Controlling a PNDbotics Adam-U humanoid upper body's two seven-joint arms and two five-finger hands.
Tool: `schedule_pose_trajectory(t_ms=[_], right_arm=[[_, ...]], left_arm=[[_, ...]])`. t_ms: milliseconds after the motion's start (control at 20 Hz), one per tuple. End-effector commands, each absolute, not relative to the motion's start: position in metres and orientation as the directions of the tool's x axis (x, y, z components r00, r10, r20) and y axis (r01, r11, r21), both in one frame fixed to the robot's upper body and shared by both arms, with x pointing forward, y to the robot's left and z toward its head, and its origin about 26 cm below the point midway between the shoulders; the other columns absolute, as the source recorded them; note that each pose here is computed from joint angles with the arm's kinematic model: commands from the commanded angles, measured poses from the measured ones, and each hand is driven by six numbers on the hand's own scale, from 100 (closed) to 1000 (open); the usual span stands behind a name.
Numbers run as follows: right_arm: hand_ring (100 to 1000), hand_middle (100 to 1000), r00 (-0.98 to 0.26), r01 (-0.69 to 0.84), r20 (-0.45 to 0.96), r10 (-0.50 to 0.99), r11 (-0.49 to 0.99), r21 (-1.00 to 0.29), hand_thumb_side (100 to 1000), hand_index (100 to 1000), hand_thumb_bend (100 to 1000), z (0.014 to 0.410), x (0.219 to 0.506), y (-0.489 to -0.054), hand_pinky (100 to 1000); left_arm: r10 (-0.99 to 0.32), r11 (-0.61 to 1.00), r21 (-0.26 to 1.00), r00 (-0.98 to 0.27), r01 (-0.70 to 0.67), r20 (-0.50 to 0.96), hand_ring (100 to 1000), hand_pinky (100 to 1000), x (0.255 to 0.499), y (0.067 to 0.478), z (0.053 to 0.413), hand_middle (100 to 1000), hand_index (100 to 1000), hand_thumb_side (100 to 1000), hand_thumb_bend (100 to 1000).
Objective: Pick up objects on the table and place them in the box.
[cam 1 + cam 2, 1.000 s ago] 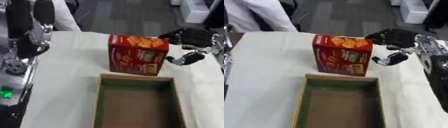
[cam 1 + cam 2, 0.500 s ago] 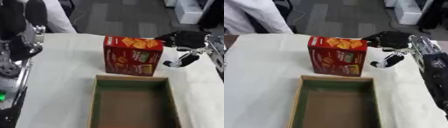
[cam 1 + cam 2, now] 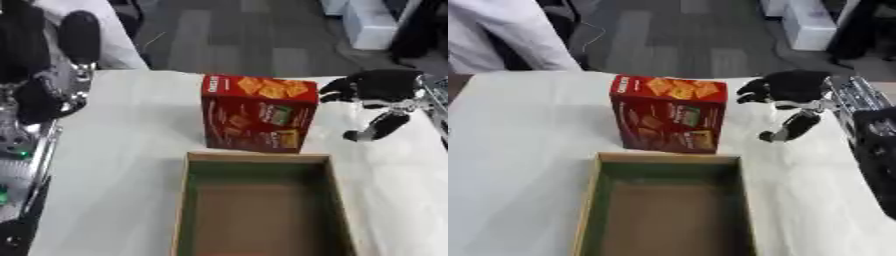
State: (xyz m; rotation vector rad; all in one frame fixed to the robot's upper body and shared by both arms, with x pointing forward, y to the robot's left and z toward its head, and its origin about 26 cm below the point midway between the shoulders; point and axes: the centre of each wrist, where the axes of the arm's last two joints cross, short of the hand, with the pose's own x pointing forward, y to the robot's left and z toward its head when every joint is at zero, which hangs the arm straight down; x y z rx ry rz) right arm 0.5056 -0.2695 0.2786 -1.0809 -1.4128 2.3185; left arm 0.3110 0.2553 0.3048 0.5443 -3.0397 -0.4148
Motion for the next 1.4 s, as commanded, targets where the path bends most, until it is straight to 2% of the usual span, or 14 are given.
schedule_pose_trajectory(t_ms=[50,100,250,350,550,650,700,1000,1300,1400], right_arm=[[1000,1000,-0.711,0.184,-0.480,0.513,-0.524,-0.832,812,1000,249,0.296,0.502,-0.279,953],[1000,1000,-0.712,0.188,-0.476,0.517,-0.512,-0.838,873,1000,195,0.296,0.502,-0.279,947],[993,1000,-0.747,0.216,-0.424,0.512,-0.416,-0.883,876,1000,198,0.292,0.502,-0.278,917],[966,1000,-0.793,0.217,-0.336,0.508,-0.280,-0.935,830,1000,262,0.285,0.502,-0.276,831],[957,994,-0.871,0.140,-0.134,0.473,-0.023,-0.990,804,1000,305,0.278,0.498,-0.281,790],[960,995,-0.893,0.079,-0.050,0.447,0.046,-0.996,801,1000,310,0.278,0.495,-0.287,789],[964,997,-0.900,0.050,-0.016,0.436,0.066,-0.997,790,1000,330,0.279,0.494,-0.289,791],[982,1000,-0.900,-0.071,0.098,0.424,0.079,-0.994,813,1000,302,0.296,0.484,-0.297,811],[981,1000,-0.902,-0.101,0.118,0.416,0.063,-0.993,802,1000,298,0.307,0.476,-0.296,810],[976,1000,-0.897,-0.092,0.100,0.430,0.040,-0.995,824,1000,283,0.310,0.475,-0.296,807]], left_arm=[[-0.353,0.898,0.267,-0.935,-0.351,-0.042,810,791,0.307,0.258,0.309,858,877,548,354],[-0.354,0.897,0.268,-0.934,-0.352,-0.041,810,792,0.307,0.258,0.309,858,877,543,362],[-0.357,0.896,0.270,-0.933,-0.353,-0.036,809,791,0.307,0.258,0.308,858,877,539,368],[-0.358,0.896,0.270,-0.933,-0.353,-0.034,809,792,0.308,0.258,0.308,858,876,535,375],[-0.359,0.896,0.269,-0.933,-0.354,-0.031,809,791,0.308,0.259,0.308,857,875,531,382],[-0.360,0.895,0.270,-0.932,-0.354,-0.029,809,791,0.308,0.259,0.307,857,875,529,385],[-0.361,0.895,0.271,-0.932,-0.354,-0.029,809,791,0.308,0.259,0.307,857,875,528,386],[-0.366,0.893,0.272,-0.930,-0.358,-0.024,808,791,0.308,0.260,0.306,857,874,528,388],[-0.370,0.892,0.273,-0.929,-0.361,-0.020,809,791,0.308,0.261,0.306,857,874,527,389],[-0.370,0.892,0.273,-0.929,-0.361,-0.018,809,791,0.308,0.261,0.305,857,873,527,389]])
